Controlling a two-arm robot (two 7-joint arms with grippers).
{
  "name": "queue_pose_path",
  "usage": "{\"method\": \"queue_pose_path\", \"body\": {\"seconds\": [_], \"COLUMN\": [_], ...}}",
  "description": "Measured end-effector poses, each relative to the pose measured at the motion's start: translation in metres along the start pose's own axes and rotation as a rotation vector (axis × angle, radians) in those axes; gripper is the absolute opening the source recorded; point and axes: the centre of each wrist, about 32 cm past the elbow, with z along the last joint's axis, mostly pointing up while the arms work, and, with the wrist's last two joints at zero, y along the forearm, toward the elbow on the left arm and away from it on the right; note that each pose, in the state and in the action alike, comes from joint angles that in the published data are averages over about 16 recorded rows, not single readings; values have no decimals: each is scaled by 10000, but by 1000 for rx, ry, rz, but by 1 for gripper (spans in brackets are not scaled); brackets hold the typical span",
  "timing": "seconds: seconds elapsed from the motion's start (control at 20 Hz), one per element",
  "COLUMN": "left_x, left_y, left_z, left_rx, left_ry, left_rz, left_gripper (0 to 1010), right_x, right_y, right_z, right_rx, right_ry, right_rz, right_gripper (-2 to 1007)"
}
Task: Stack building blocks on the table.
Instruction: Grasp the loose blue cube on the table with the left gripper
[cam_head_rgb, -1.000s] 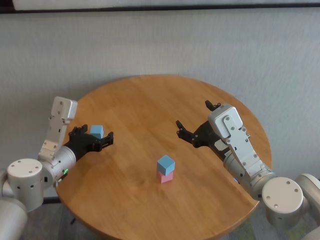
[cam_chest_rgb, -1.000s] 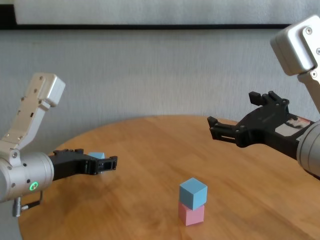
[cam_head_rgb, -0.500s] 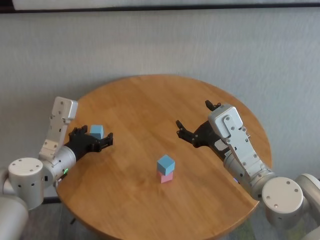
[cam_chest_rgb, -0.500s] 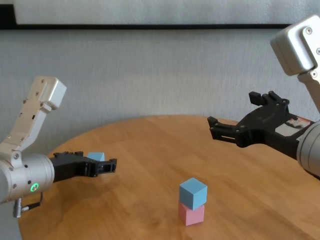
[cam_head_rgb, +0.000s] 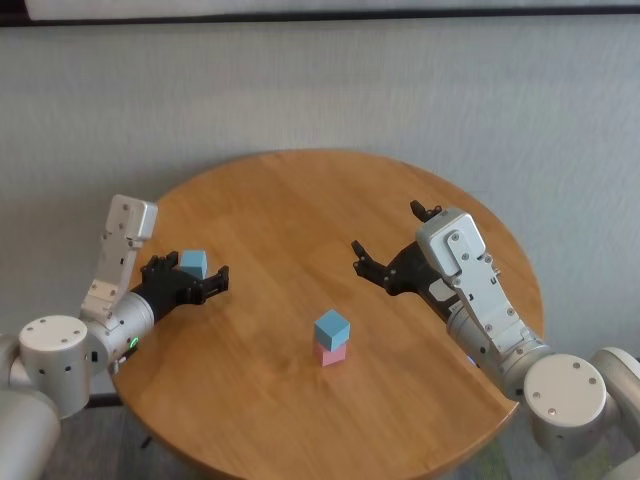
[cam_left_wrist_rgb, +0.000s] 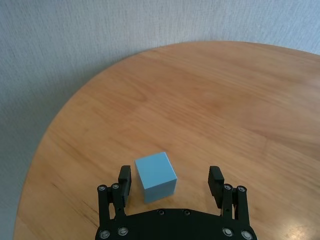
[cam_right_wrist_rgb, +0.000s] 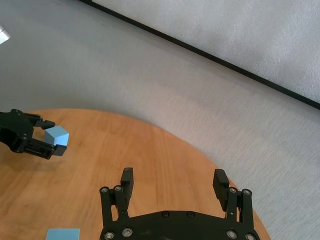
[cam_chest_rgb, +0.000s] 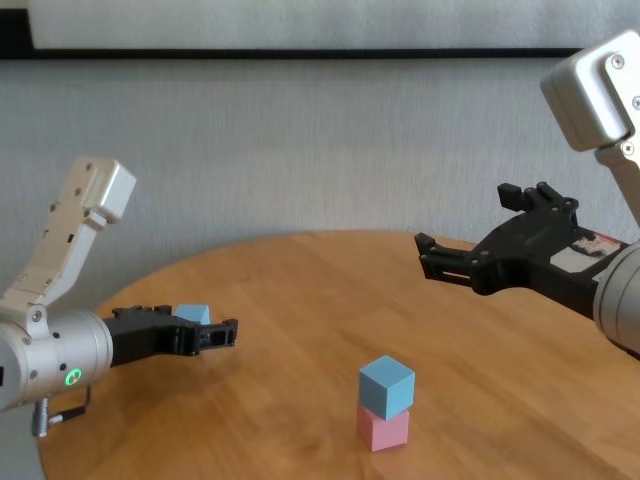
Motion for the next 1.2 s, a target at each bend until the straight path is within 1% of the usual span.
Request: {"method": "queue_pose_path", "body": {"seconds": [0.6,1.2], "left_x": [32,58], "left_y": [-37,-47], "left_z": [-27,-62], "left_rx": [2,-21], "left_ry": [2,10], "left_rz": [9,9], "left_gripper": [1000,1000], "right_x": [0,0], "right_y": [0,0], "right_z": [0,0], "right_rx": [0,0], "right_ry": [0,0], "right_rz": [0,0], "right_gripper": [1005,1005]}}
